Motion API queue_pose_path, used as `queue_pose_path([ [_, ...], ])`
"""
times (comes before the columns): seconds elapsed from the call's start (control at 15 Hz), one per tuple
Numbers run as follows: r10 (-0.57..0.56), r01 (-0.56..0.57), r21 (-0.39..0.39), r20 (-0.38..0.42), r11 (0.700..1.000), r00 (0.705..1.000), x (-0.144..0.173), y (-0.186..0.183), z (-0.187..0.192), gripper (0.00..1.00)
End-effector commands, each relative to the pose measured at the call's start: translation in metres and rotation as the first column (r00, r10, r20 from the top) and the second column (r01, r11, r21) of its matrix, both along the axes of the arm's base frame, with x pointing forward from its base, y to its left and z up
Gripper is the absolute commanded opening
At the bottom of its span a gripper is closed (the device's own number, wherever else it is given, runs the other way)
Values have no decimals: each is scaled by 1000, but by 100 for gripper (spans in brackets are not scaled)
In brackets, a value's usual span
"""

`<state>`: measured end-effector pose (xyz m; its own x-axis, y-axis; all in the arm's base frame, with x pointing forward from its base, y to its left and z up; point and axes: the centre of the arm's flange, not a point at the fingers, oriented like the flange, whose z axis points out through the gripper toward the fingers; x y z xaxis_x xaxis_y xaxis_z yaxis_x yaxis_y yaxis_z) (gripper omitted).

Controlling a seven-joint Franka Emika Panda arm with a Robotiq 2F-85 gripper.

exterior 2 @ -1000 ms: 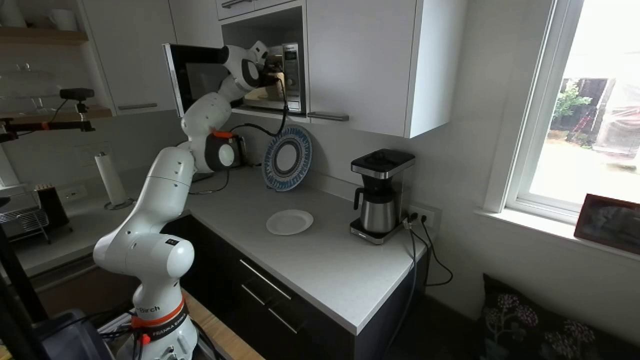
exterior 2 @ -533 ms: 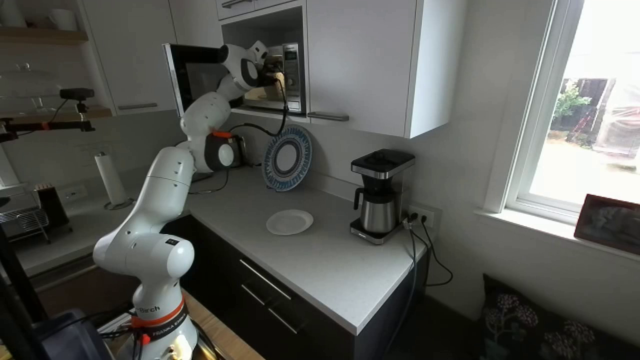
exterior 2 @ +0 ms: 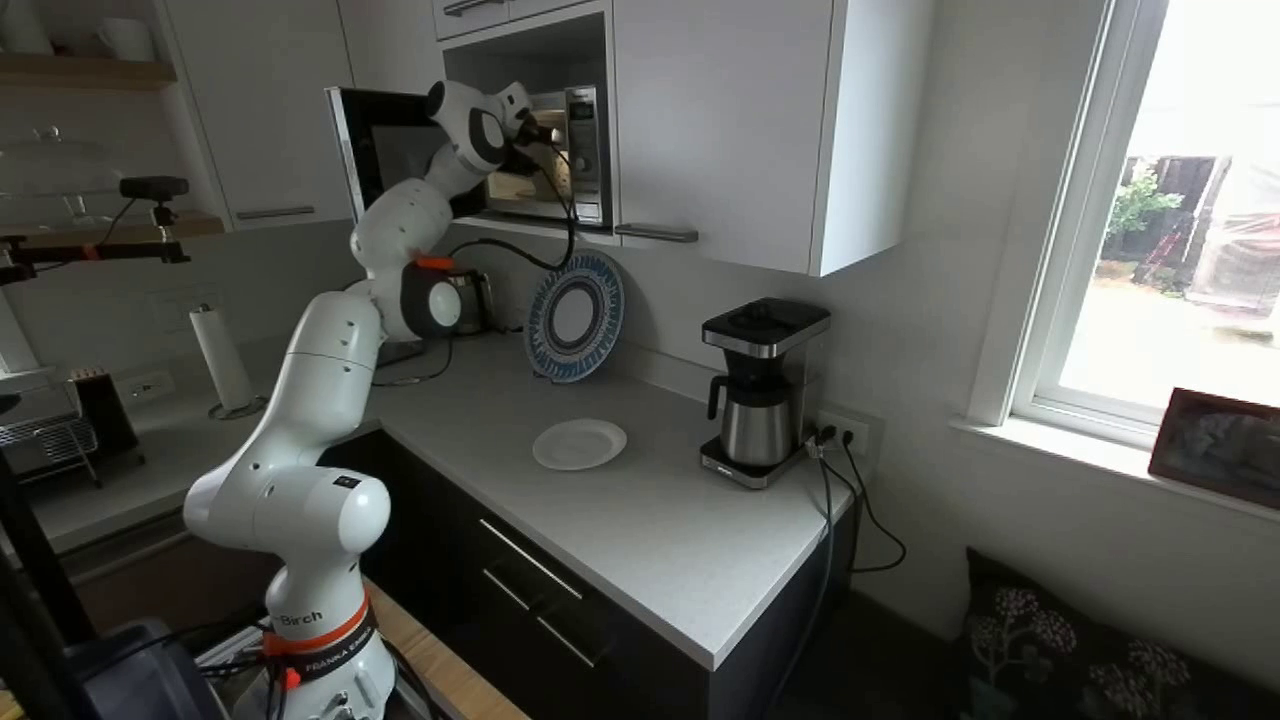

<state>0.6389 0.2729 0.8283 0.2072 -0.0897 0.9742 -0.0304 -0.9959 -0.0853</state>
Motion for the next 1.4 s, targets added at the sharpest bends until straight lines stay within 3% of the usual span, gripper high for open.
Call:
queue_pose_path([
  [0.0, -96, 95, 47, 19, 994, 995, -71, -25, -11, 100],
  [0.2, -144, 143, 39, 33, 989, 989, -75, -25, -11, 100],
  [0.27, -103, 103, 30, -12, 994, 995, -8, 3, 4, 100],
  [0.8, -128, 128, 26, 15, 991, 992, -19, -4, 20, 100],
  [1.07, -243, 249, 47, -108, 967, 964, -40, -3, 14, 100],
  [1.33, -385, 398, 28, -201, 917, 901, -62, -3, 9, 100],
])
